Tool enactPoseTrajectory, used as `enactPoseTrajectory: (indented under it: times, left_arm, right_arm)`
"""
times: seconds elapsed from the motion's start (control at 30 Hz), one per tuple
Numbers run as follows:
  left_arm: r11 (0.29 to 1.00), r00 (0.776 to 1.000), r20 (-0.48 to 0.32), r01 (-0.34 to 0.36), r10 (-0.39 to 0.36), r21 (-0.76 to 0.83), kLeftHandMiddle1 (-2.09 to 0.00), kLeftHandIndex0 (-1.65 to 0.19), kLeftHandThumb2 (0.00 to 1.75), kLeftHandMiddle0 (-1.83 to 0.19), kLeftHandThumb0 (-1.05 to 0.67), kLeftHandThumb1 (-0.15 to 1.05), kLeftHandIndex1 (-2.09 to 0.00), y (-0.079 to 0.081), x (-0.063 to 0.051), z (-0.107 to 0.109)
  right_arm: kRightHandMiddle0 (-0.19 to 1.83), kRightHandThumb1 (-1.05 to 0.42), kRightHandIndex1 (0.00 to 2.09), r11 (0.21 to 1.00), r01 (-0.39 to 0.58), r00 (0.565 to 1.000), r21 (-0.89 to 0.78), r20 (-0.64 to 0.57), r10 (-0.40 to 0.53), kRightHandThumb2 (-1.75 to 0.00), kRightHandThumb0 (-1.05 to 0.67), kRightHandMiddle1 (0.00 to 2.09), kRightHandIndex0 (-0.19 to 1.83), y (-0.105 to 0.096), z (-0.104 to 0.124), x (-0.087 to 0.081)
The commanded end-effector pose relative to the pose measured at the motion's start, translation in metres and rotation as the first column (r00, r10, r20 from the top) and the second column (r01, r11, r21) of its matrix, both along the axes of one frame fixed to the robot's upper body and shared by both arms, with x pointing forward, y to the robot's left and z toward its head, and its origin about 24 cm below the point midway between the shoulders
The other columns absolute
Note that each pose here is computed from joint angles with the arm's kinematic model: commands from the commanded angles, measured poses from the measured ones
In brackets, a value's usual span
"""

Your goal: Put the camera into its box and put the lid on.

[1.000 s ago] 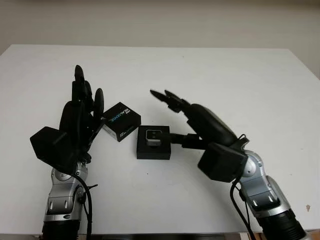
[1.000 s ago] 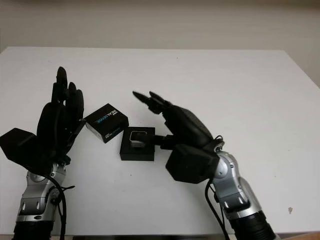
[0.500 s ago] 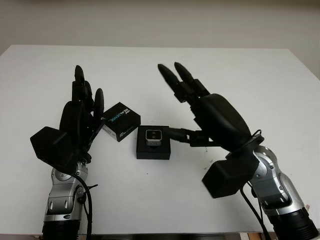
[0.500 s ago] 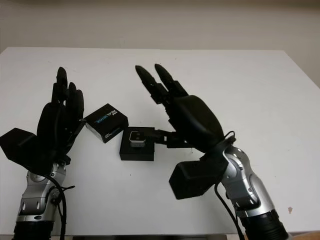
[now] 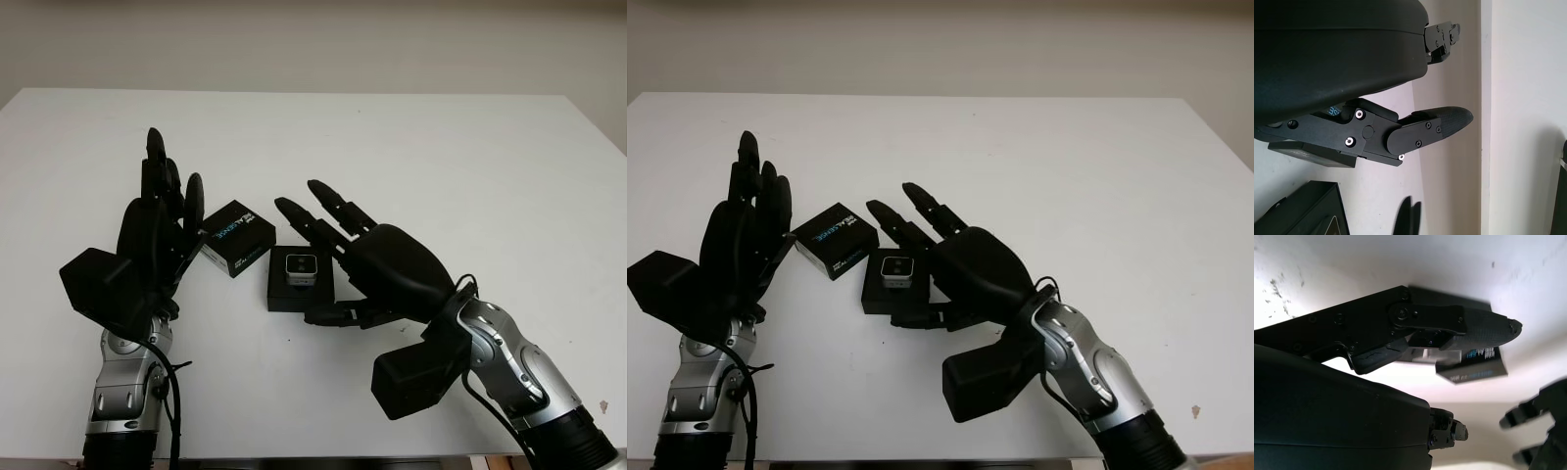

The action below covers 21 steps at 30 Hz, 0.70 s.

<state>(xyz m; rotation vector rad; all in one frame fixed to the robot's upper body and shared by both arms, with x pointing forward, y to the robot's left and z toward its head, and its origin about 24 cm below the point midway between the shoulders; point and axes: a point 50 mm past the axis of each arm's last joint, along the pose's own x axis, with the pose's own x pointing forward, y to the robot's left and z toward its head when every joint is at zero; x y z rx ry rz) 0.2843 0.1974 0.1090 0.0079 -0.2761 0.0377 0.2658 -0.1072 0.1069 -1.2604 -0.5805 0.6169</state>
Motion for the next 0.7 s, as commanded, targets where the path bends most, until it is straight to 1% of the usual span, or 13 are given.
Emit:
enactPoseTrajectory:
  times: [0.0, 0.37, 0.53, 0.67]
  left_arm:
    - [1.0, 1.0, 0.019, 0.002, -0.002, 0.008, -0.05, 0.19, 0.61, 0.19, -0.5, 1.05, 0.0, -0.001, 0.0, 0.004]
    - [1.0, 1.0, 0.03, -0.009, 0.009, 0.02, -0.06, 0.17, 0.58, 0.16, -0.53, 1.05, -0.03, -0.002, -0.001, 0.008]
    - [1.0, 1.0, 0.028, -0.01, 0.009, 0.018, -0.05, 0.18, 0.59, 0.17, -0.53, 1.05, -0.03, -0.002, -0.002, 0.007]
    - [1.0, 1.0, 0.029, -0.008, 0.007, 0.014, -0.05, 0.18, 0.59, 0.17, -0.53, 1.05, -0.03, -0.002, -0.003, 0.007]
  right_arm:
    - [-0.08, -1.05, 0.04, 1.0, -0.016, 1.0, -0.026, 0.002, 0.016, -0.53, -0.9, 0.05, -0.16, -0.001, 0.0, -0.004]
    - [0.04, -1.05, 0.07, 0.979, -0.032, 0.998, -0.203, -0.051, 0.022, -0.5, -0.9, 0.09, -0.08, -0.004, -0.006, -0.01]
    - [0.16, -1.05, 0.07, 0.972, -0.027, 0.998, -0.232, -0.062, 0.013, -0.44, -0.9, 0.12, -0.06, -0.004, -0.006, -0.013]
    - [0.19, -1.05, 0.07, 0.965, -0.027, 0.998, -0.26, -0.067, 0.01, -0.43, -0.9, 0.1, -0.06, -0.003, -0.007, -0.015]
